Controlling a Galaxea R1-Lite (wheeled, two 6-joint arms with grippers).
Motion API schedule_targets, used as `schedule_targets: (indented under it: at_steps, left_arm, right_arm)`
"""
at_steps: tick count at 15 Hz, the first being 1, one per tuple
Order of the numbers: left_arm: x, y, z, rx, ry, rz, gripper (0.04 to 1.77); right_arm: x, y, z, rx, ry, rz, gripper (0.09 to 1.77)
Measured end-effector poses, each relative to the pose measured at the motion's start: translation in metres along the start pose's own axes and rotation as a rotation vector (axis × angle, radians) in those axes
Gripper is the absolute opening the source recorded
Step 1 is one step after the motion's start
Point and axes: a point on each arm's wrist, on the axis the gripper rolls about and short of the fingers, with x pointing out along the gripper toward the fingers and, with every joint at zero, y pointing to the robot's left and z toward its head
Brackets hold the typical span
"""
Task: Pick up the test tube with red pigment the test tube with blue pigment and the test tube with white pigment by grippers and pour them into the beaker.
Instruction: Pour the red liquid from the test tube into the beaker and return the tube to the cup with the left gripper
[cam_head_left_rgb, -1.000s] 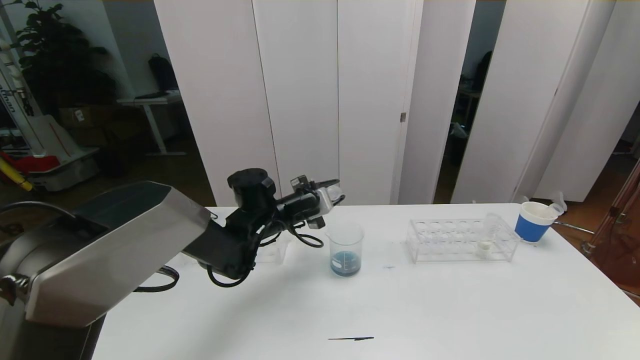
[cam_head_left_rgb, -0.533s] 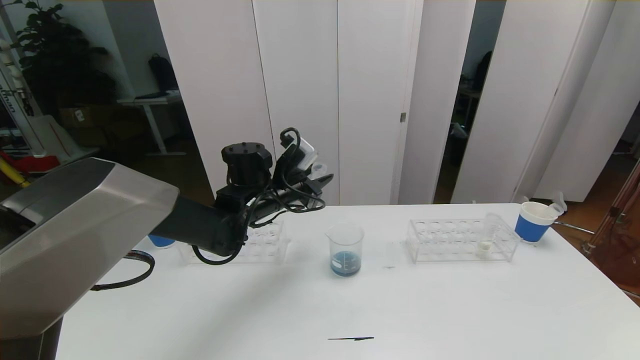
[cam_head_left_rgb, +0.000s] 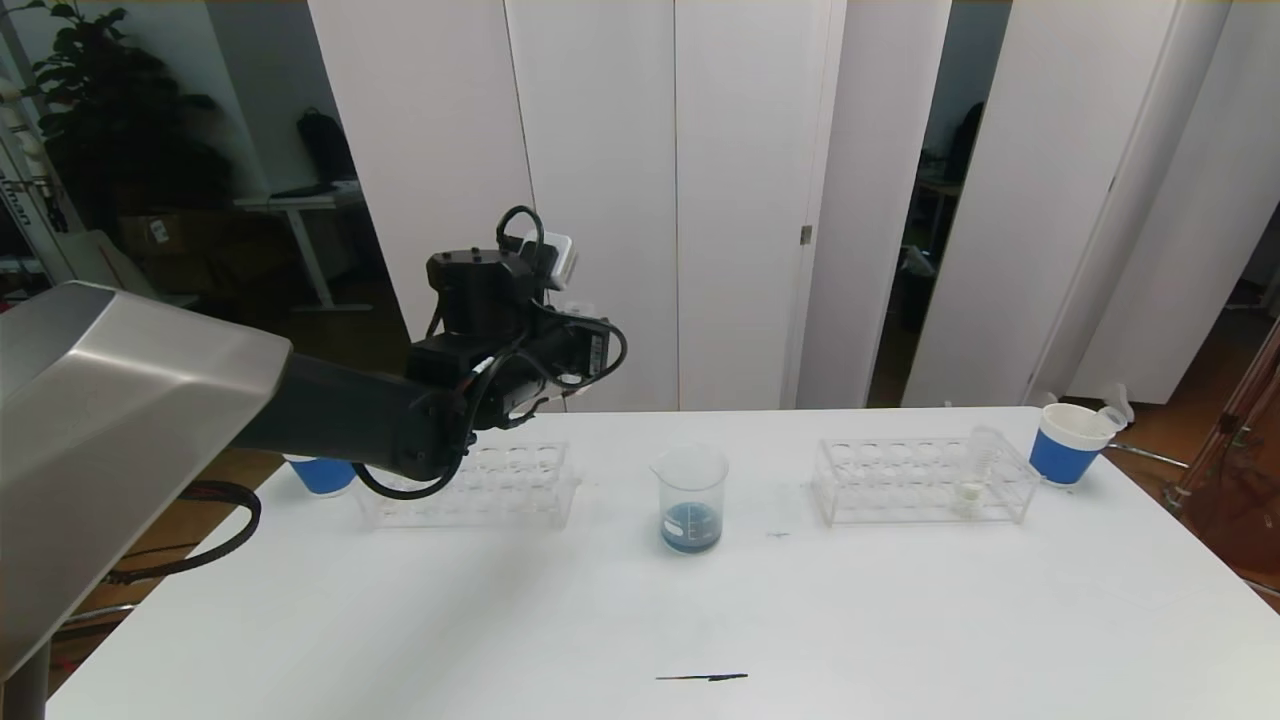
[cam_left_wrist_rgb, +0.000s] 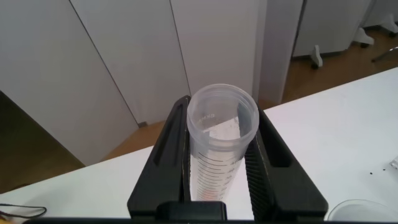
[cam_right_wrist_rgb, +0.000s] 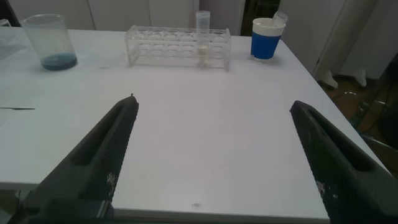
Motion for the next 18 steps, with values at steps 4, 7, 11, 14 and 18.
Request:
schedule_targets:
  at_steps: [4, 7, 11, 14, 18]
  left_arm:
    - [-0.003, 0.004, 0.0, -0.136, 0.058, 0.175, 0.58]
    - [-0.002, 0.006, -0.003, -0.141, 0.065, 0.242, 0.58]
    - [-0.003, 0.01, -0.007, -0.146, 0.047, 0.261, 0.58]
    - [-0.007, 0.019, -0.014, -0.144, -0.004, 0.29, 0.58]
    - [-0.019, 0.051, -0.019, -0.048, -0.112, 0.397, 0.58]
  right_arm:
    - [0.0, 0.0, 0.0, 0.0, 0.0, 0.0, 1.75]
    - [0.0, 0.0, 0.0, 0.0, 0.0, 0.0, 1.75]
    - [0.0, 0.0, 0.0, 0.0, 0.0, 0.0, 1.75]
    - [0.0, 0.0, 0.0, 0.0, 0.0, 0.0, 1.75]
    - [0.0, 0.0, 0.0, 0.0, 0.0, 0.0, 1.75]
